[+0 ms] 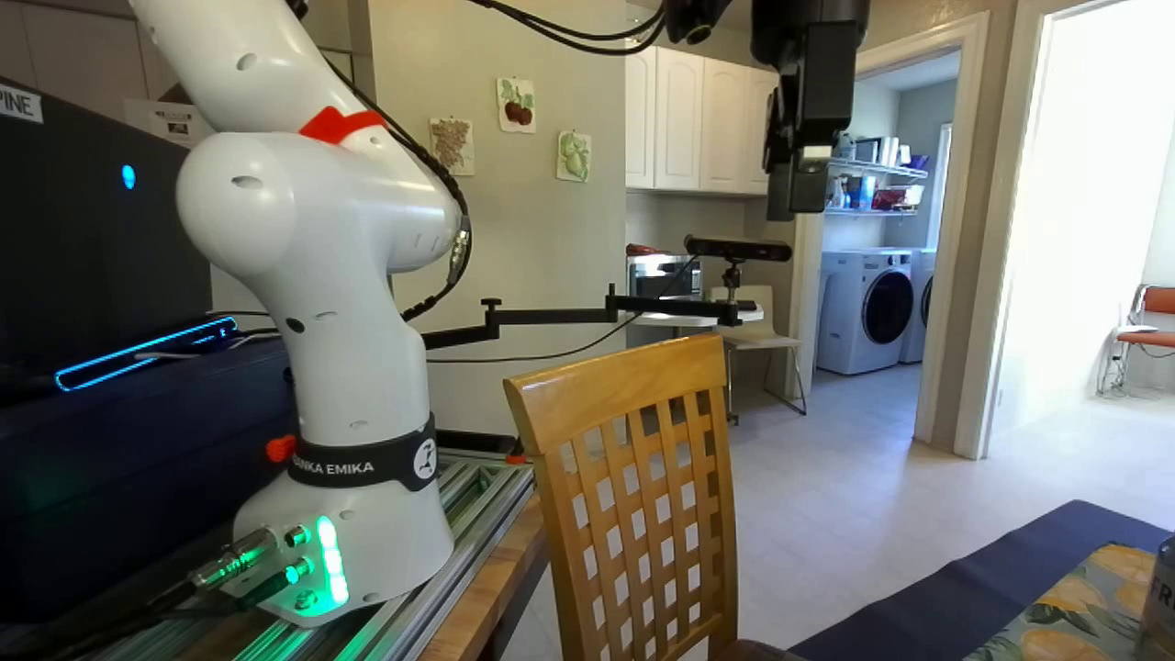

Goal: Put the lid on the bottle

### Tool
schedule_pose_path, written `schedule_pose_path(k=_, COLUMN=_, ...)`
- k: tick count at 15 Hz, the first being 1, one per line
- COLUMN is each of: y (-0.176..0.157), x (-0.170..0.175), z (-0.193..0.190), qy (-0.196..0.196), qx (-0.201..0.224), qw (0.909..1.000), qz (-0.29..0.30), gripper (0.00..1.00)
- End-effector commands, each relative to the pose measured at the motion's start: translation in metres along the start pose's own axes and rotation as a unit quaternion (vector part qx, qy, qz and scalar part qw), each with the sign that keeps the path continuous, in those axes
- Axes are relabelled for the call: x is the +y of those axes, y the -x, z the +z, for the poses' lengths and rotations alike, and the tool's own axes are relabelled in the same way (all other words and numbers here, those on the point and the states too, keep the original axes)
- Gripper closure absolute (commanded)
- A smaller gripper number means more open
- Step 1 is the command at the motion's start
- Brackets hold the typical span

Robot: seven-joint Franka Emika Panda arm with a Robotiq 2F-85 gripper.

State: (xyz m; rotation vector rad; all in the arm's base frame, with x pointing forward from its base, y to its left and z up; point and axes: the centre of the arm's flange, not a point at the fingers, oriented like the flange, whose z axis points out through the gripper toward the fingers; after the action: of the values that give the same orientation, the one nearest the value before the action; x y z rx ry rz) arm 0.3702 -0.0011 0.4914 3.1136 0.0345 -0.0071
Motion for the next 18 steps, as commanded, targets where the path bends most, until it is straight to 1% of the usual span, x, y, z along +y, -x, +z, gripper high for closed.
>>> schedule_pose_path(k=1, y=-0.011, x=-0.005, z=-0.006, qy=-0.004, qx=0.009, qw=0.9997, qz=0.021, gripper=0.0)
schedule_pose_path(k=3, y=-0.035, x=-0.009, z=-0.021, qy=-0.026, qx=0.023, qw=0.9972, qz=0.067, gripper=0.0)
schedule_pose_path(k=4, y=-0.046, x=-0.01, z=-0.027, qy=-0.037, qx=0.036, qw=0.9943, qz=0.094, gripper=0.0)
schedule_pose_path(k=6, y=-0.075, x=-0.004, z=-0.041, qy=-0.051, qx=0.052, qw=0.987, qz=0.144, gripper=0.0)
schedule_pose_path(k=8, y=-0.102, x=0.011, z=-0.049, qy=-0.057, qx=0.065, qw=0.9771, qz=0.194, gripper=0.0)
schedule_pose_path(k=11, y=-0.132, x=0.045, z=-0.045, qy=-0.055, qx=0.078, qw=0.958, qz=0.27, gripper=0.0)
schedule_pose_path(k=14, y=-0.152, x=0.077, z=-0.021, qy=-0.053, qx=0.084, qw=0.9329, qz=0.346, gripper=0.0)
schedule_pose_path(k=16, y=-0.161, x=0.092, z=-0.004, qy=-0.053, qx=0.083, qw=0.9207, qz=0.377, gripper=0.0)
schedule_pose_path(k=18, y=-0.169, x=0.108, z=0.014, qy=-0.055, qx=0.082, qw=0.9104, qz=0.402, gripper=0.0)
